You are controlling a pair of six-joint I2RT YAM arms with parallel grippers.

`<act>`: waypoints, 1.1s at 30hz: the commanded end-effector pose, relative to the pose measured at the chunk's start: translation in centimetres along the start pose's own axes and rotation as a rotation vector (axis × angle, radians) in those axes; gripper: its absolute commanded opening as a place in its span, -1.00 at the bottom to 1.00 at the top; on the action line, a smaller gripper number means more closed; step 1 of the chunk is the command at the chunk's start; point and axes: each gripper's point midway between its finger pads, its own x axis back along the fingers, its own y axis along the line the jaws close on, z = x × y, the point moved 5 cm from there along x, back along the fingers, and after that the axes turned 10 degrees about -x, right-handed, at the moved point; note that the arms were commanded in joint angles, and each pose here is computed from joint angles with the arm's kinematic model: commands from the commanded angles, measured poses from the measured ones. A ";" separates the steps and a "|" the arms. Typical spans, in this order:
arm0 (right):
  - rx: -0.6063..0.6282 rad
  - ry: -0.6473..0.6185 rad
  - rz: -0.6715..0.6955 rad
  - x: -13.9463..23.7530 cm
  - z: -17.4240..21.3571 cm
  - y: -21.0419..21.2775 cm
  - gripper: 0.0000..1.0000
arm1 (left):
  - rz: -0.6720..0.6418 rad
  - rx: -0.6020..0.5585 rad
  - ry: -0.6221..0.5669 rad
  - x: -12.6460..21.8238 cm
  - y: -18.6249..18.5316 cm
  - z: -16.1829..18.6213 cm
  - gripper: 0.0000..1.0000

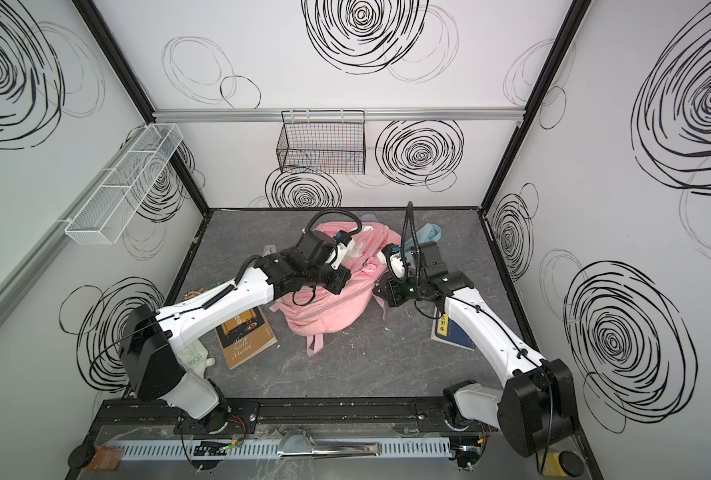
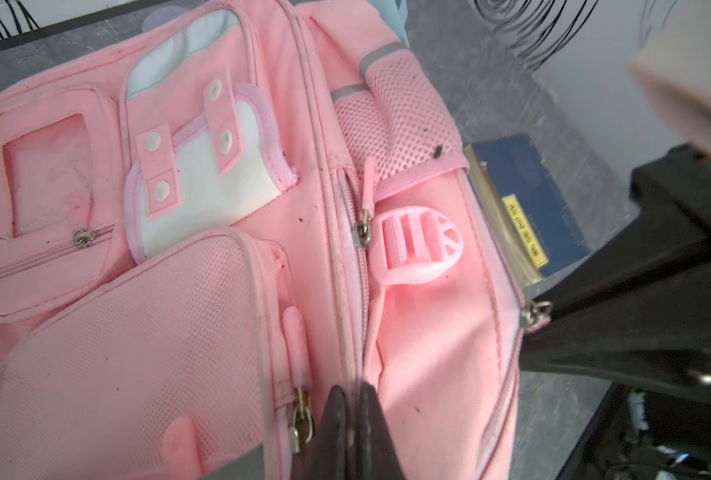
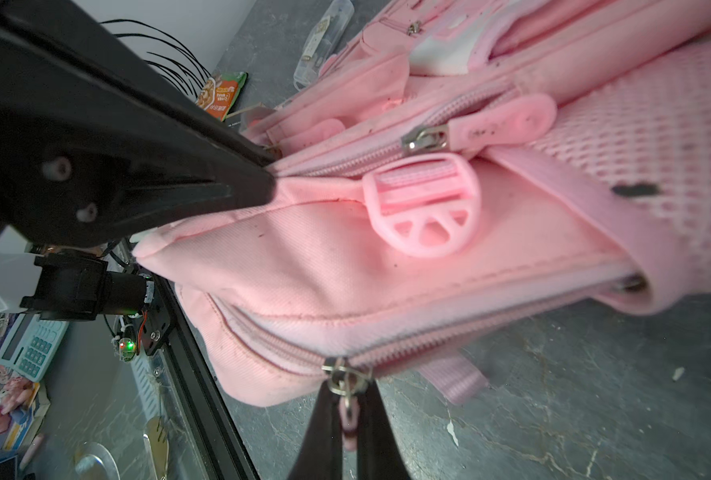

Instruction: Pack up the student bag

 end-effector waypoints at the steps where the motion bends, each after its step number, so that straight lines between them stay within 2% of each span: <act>1: -0.055 0.044 0.029 1.4 0.2 1.0 -1.00 | -0.061 0.190 -0.124 2.0 3.1 -1.6 -1.00; 5: -0.045 0.092 0.040 1.3 0.8 2.3 -1.00 | 0.014 0.336 -0.205 2.7 3.6 -2.0 -1.00; 8: -0.026 0.113 0.024 1.0 1.2 3.9 -1.00 | 0.020 0.383 -0.231 2.6 3.8 -2.1 -1.00; 11: -0.015 0.128 -0.014 0.7 1.7 5.8 -1.00 | -0.005 0.397 -0.238 2.2 4.2 -2.1 -1.00; 18: -0.045 0.162 -0.195 -0.4 3.6 9.7 -1.00 | -0.087 0.425 -0.266 1.9 5.3 -1.5 -1.00; 23: -0.064 0.180 -0.253 -2.6 4.6 12.1 -1.00 | -0.087 0.471 -0.310 2.2 5.3 -1.3 -1.00; 27: -0.072 0.202 -0.351 -3.9 5.3 14.5 -1.00 | -0.081 0.480 -0.319 2.2 5.0 -1.3 -1.00; 33: -0.094 0.137 -0.393 -4.5 4.6 14.9 -1.00 | -0.050 0.467 -0.355 3.3 4.6 -1.3 -1.00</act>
